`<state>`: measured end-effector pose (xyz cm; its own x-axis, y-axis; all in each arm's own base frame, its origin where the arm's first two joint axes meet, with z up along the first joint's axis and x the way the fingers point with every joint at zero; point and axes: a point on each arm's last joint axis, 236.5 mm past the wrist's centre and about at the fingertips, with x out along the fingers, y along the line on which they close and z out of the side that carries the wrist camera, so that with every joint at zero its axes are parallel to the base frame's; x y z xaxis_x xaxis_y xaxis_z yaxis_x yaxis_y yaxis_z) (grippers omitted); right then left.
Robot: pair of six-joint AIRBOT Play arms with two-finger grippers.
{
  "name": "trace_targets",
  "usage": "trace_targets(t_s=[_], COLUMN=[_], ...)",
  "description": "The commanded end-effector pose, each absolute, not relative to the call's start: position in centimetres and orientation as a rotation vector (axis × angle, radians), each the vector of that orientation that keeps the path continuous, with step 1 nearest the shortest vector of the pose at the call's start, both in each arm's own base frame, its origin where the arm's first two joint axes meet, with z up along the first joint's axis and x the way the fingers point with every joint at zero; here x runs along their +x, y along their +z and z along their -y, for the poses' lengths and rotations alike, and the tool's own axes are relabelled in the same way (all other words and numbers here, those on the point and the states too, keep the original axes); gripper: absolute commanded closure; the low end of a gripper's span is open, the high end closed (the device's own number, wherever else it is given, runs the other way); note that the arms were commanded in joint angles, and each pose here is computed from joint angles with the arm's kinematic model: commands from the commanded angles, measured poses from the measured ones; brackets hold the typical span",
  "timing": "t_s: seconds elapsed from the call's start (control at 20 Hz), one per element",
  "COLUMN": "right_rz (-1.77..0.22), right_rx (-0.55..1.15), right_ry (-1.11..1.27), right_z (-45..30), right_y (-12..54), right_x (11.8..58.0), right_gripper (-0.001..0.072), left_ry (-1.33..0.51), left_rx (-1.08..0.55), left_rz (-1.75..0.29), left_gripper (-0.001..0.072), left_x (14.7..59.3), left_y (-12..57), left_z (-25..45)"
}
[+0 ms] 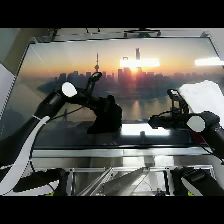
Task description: Fold the shirts.
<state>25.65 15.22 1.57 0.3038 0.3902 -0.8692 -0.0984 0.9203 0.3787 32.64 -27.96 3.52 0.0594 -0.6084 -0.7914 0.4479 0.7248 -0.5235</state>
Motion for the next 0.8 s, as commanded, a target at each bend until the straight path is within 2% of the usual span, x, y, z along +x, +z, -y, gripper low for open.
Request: trace_targets(t_s=[0.0,0.1,0.15,0.2,0.3,0.5,0.75], right_rz=[-1.118,-1.002,-0.981,-0.984,-1.010,-1.015,-0.992], right_rx=[0.136,0.060,0.065,0.061,0.011,-0.215,-0.465], right_ry=[0.615,0.798,0.823,0.832,0.909,1.138,1.262], right_z=[-18.6,-21.2,-22.0,-22.6,-24.5,-30.6,-35.5], right_y=[4.0,6.8,7.8,8.2,7.9,4.4,0.0], right_x=[25.7,26.3,27.2,28.1,29.0,28.0,28.1], right_gripper=[0.0274,0.0248,0.0085,0.0057,0.0058,0.0057,0.0057], left_ry=[-0.805,-0.762,-0.734,-0.711,-0.672,-0.515,-0.390], left_rx=[-0.158,-0.211,-0.248,-0.275,-0.319,-0.421,-0.474], left_rz=[-1.386,-1.501,-1.555,-1.591,-1.622,-1.568,-1.412], left_gripper=[-0.0013,-0.0013,-0.0013,-0.0012,-0.0012,-0.0011,0.0008], left_x=[32.3,31.2,30.3,29.3,27.1,23.5,23.4], left_y=[6.0,5.9,5.5,4.6,2.4,-4.2,-8.6], left_z=[23.7,20.5,19.2,18.1,16.7,15.0,14.9])
